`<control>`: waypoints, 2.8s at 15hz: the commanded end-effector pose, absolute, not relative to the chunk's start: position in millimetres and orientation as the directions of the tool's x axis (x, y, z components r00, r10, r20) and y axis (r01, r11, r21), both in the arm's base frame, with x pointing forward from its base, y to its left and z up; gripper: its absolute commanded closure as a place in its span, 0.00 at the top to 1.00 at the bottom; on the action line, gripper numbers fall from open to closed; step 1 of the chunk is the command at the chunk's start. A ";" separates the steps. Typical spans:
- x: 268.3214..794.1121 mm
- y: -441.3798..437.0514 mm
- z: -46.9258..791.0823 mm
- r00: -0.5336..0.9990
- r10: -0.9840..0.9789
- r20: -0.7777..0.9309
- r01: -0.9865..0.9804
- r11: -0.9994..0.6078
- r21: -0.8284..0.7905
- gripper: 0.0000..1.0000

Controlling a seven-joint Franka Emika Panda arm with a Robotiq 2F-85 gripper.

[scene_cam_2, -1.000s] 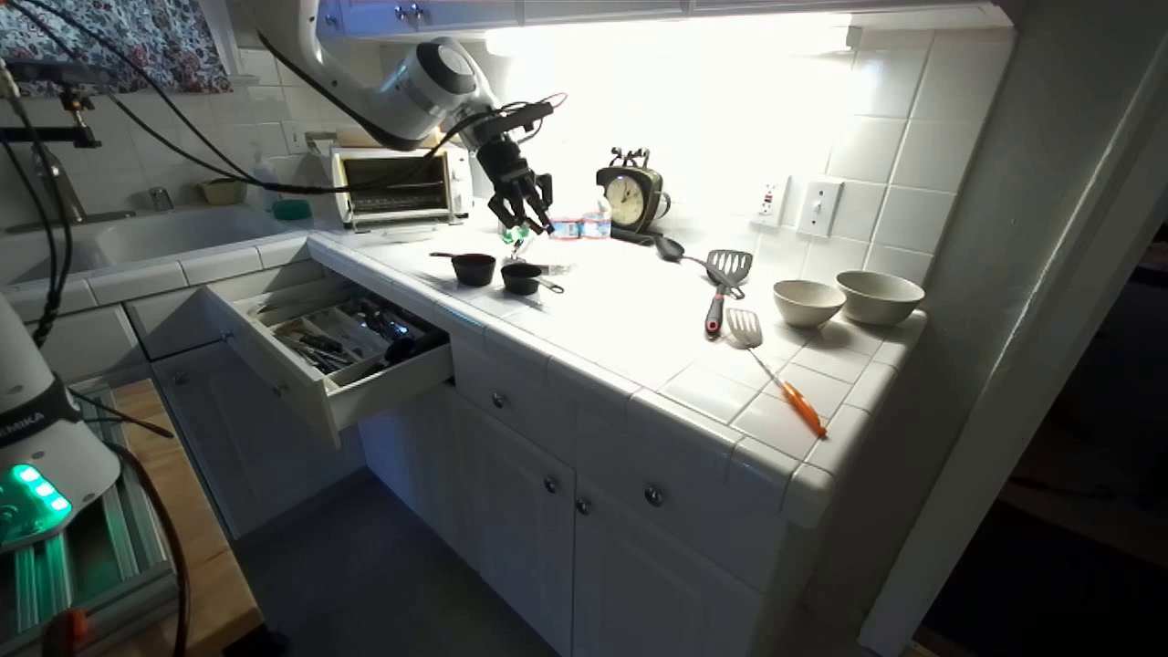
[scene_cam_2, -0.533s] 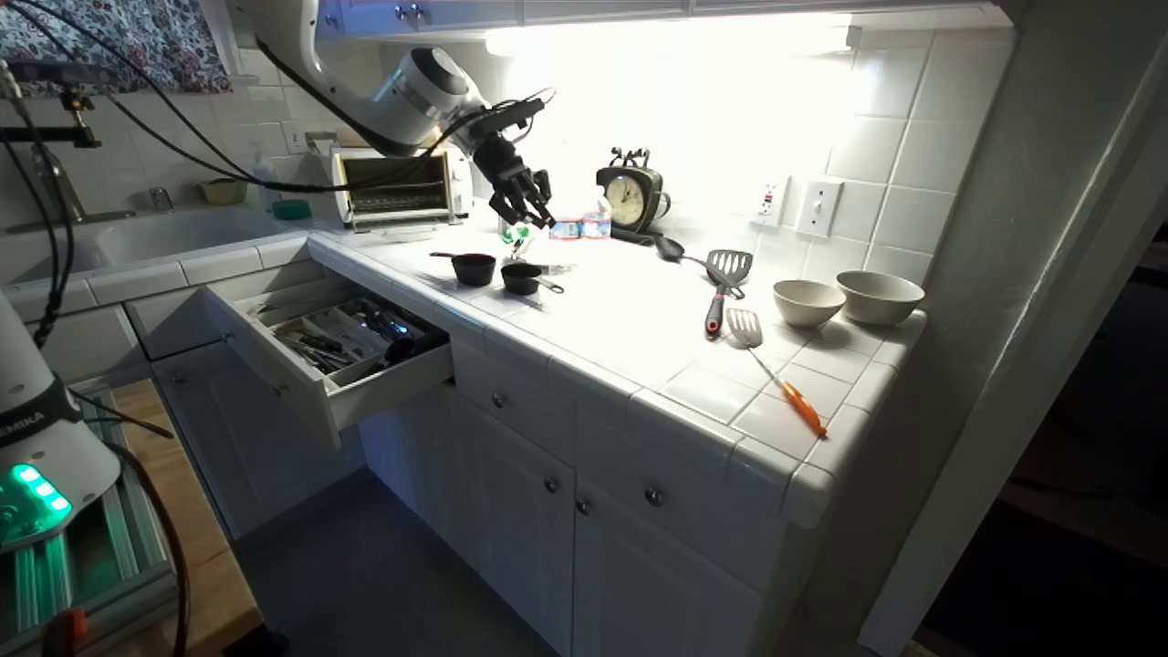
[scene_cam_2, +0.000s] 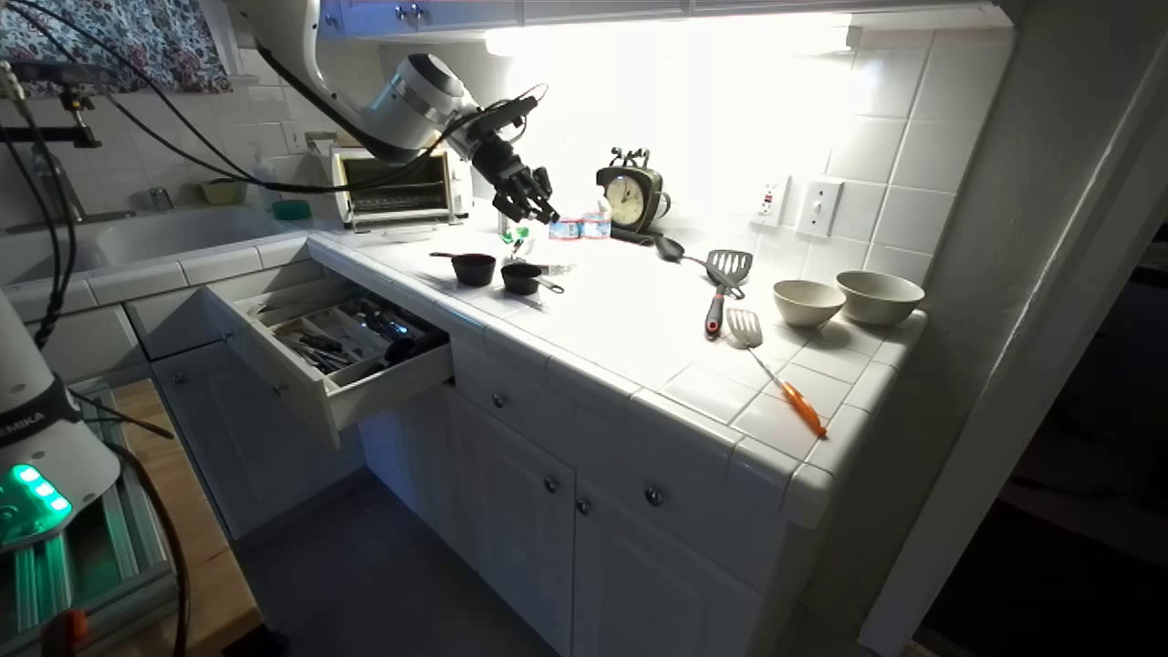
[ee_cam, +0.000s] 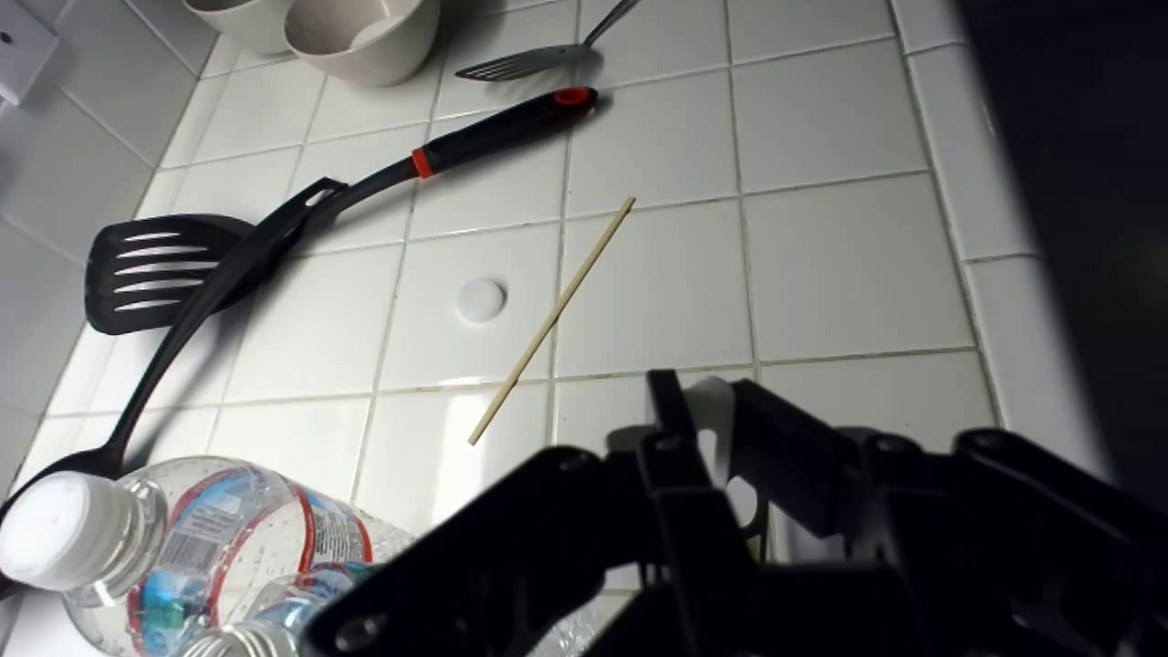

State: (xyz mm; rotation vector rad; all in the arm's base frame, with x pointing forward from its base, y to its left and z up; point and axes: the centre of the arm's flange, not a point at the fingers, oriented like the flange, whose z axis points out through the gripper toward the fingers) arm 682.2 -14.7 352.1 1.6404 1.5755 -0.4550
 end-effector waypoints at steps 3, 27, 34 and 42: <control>684.1 -6.0 350.4 0.168 0.630 -0.758 0.933 0.147 0.328 0.04; 666.7 12.1 359.5 0.095 0.593 -0.799 0.917 0.260 0.302 0.04; 652.5 22.4 363.9 0.050 0.671 -0.739 0.923 0.251 0.290 0.04; 633.3 55.2 352.4 -0.030 0.737 -0.675 0.923 0.280 0.265 0.04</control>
